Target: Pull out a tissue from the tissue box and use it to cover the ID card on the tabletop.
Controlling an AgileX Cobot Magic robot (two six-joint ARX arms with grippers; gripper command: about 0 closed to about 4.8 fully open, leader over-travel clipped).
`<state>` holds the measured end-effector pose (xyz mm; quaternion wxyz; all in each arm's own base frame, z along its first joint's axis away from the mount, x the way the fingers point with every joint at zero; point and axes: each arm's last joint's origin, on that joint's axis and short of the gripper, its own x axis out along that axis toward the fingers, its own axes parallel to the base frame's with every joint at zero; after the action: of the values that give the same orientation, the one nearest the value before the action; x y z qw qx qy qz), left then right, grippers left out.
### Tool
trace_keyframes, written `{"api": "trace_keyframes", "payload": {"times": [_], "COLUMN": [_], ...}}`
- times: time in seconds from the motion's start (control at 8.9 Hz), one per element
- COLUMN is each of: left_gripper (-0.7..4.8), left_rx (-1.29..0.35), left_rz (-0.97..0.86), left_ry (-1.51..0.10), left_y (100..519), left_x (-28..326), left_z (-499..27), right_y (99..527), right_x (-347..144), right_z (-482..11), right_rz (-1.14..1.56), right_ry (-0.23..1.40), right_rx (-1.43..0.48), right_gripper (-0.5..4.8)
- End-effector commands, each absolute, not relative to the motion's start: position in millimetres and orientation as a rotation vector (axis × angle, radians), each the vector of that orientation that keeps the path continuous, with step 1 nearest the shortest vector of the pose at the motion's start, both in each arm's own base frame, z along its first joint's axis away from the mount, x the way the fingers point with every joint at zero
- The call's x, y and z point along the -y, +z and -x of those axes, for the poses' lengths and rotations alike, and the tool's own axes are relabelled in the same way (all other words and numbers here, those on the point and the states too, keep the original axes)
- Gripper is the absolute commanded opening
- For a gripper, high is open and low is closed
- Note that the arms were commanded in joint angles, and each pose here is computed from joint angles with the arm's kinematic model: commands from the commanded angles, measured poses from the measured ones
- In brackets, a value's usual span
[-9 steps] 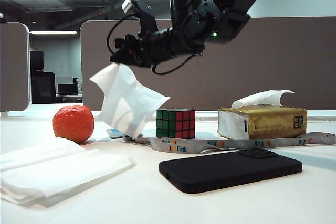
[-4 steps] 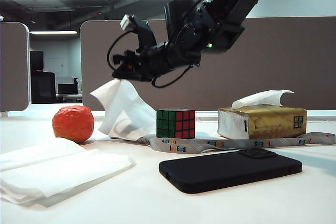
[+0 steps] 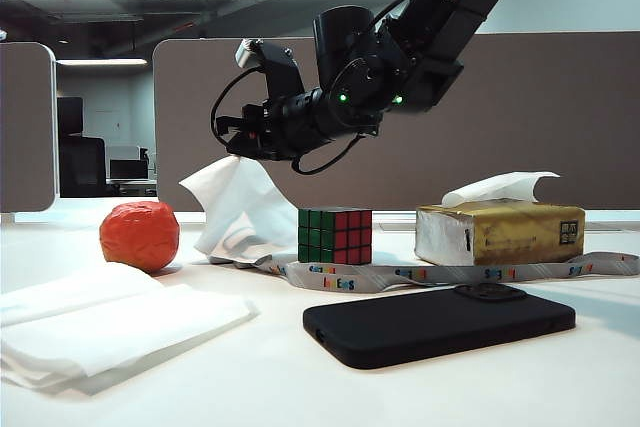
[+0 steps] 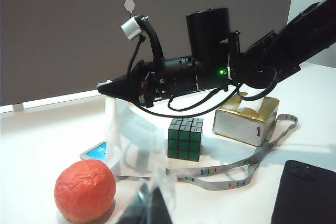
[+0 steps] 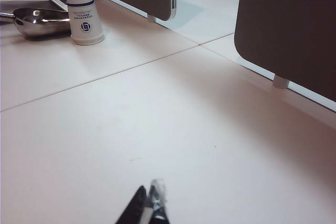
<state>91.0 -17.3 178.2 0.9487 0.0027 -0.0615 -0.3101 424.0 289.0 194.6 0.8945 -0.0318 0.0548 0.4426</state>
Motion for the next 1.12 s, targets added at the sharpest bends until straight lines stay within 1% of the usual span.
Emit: {"api": "trace_keyframes", "payload": {"times": [0.11,0.34,0.45,0.56,0.67,0.79,0.9,1.12], "left_gripper": [-0.06,-0.06,-0.06,-0.06,-0.06,-0.06,-0.06,-0.06], "left_rx": [0.139,0.127,0.124,0.124,0.124,0.124,0.124,0.124], "left_rz": [-0.009,-0.005,-0.004,-0.004,-0.004,-0.004,-0.004,-0.004], "left_ry": [-0.635,-0.635,-0.635,-0.635,-0.635,-0.635,-0.639,-0.639], "left_y": [180.5,179.4,179.1,179.1,179.1,179.1,179.1,179.1], "left_x": [17.5,17.5,17.5,17.5,17.5,17.5,17.5,17.5], "left_z": [-90.5,-90.7,-90.8,-90.7,-90.8,-90.7,-90.7,-90.7], "right_y": [200.1,199.7,199.7,199.3,198.6,198.3,197.9,197.4], "right_x": [-289.7,-289.9,-289.9,-289.9,-289.8,-289.8,-289.6,-289.3], "right_z": [-423.7,-423.4,-423.4,-423.4,-423.3,-423.1,-423.3,-423.5], "right_rz": [0.062,0.04,0.04,0.039,0.039,0.039,0.02,0.021], "right_ry": [0.918,0.922,0.921,0.921,0.922,0.924,0.915,0.9], "right_rx": [-0.088,-0.103,-0.103,-0.108,-0.114,-0.12,-0.135,-0.138], "right_gripper": [1.81,1.81,2.27,3.43,3.48,3.77,4.73,4.79]}}
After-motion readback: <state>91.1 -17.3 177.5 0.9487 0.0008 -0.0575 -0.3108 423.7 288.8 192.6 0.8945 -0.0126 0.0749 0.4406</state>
